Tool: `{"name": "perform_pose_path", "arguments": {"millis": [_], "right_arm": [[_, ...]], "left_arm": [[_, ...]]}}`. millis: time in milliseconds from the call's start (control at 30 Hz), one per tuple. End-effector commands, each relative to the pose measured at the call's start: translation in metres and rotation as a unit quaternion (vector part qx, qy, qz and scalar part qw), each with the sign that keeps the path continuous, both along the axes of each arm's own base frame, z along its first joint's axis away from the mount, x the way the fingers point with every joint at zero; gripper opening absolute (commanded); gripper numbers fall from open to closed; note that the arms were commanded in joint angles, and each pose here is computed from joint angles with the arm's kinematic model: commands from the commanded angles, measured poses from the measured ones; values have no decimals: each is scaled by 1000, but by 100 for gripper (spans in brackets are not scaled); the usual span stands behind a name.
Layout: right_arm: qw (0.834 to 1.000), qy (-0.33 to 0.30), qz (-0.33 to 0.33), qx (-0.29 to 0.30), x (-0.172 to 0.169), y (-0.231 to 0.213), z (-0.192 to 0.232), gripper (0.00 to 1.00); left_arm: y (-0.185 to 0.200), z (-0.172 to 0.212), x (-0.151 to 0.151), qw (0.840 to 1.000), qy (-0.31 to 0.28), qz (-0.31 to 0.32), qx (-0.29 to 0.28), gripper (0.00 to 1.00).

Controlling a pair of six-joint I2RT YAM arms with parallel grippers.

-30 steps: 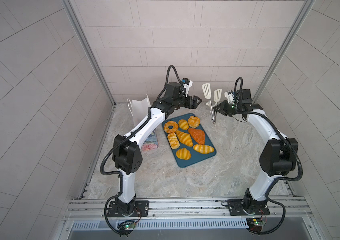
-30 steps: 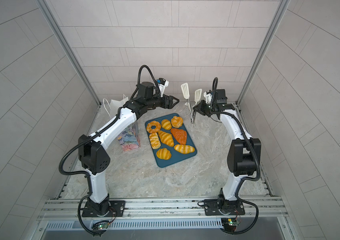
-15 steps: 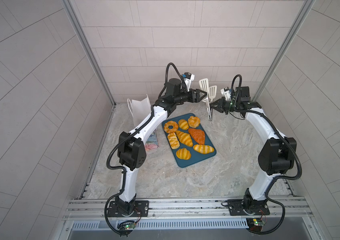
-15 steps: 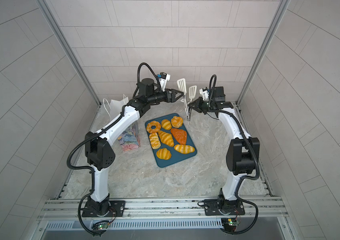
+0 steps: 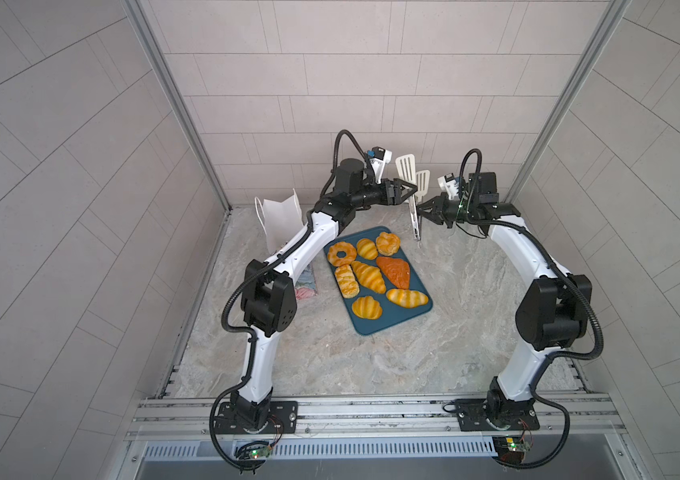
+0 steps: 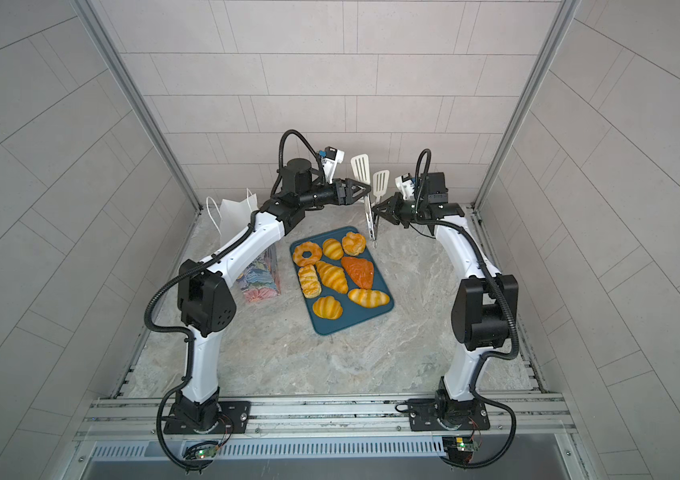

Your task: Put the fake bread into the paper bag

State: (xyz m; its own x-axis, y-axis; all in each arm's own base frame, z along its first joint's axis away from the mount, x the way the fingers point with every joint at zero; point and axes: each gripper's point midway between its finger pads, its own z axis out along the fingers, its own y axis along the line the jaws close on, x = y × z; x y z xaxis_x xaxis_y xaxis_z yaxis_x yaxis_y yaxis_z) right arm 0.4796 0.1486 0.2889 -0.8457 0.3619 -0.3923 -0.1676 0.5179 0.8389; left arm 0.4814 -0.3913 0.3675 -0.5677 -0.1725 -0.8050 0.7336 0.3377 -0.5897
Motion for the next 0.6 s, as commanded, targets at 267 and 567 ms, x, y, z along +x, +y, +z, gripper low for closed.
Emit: {"name": "perform_pose_path", "arguments": {"millis": [267,567], "right_arm": [[998,-45,33,24,-3,18,40,1],[998,-29,46,18,-9,20,32,2]], "left_arm": [[3,34,-8,998,-37,-33,-33,54],[6,40,-12,997,-45,-41,-39,39]]}}
